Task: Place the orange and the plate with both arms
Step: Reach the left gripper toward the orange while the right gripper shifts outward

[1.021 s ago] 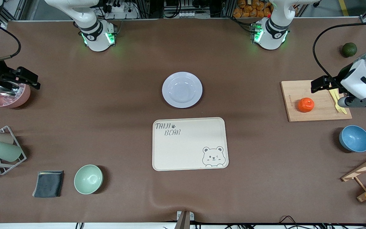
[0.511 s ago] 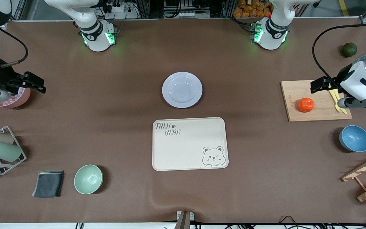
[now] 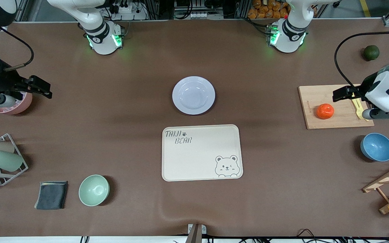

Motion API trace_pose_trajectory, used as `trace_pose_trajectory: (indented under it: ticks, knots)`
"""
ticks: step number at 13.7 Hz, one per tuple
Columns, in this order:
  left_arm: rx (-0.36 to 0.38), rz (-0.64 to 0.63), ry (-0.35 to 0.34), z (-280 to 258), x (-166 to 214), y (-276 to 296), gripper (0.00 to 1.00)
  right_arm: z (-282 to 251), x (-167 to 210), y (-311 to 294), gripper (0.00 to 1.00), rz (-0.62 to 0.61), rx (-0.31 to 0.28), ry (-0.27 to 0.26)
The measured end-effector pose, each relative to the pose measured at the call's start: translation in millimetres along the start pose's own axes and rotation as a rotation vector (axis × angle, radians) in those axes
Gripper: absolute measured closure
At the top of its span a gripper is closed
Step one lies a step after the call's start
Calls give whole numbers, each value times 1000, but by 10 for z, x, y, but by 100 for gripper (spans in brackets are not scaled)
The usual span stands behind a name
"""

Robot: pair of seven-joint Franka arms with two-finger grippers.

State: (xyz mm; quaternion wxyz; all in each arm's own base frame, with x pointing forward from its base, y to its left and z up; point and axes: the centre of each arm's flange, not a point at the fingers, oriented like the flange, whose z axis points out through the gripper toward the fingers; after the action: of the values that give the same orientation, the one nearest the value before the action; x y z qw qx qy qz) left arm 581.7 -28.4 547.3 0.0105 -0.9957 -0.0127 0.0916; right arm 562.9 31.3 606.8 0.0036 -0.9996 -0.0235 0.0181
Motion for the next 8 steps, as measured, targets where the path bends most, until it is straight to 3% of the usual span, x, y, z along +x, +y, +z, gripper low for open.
trace_pose_trajectory:
  ticks: [8]
  knots:
    - [-12,-12,-7,552,425,-64,0,36,23,-10,0,-2,0,-3]
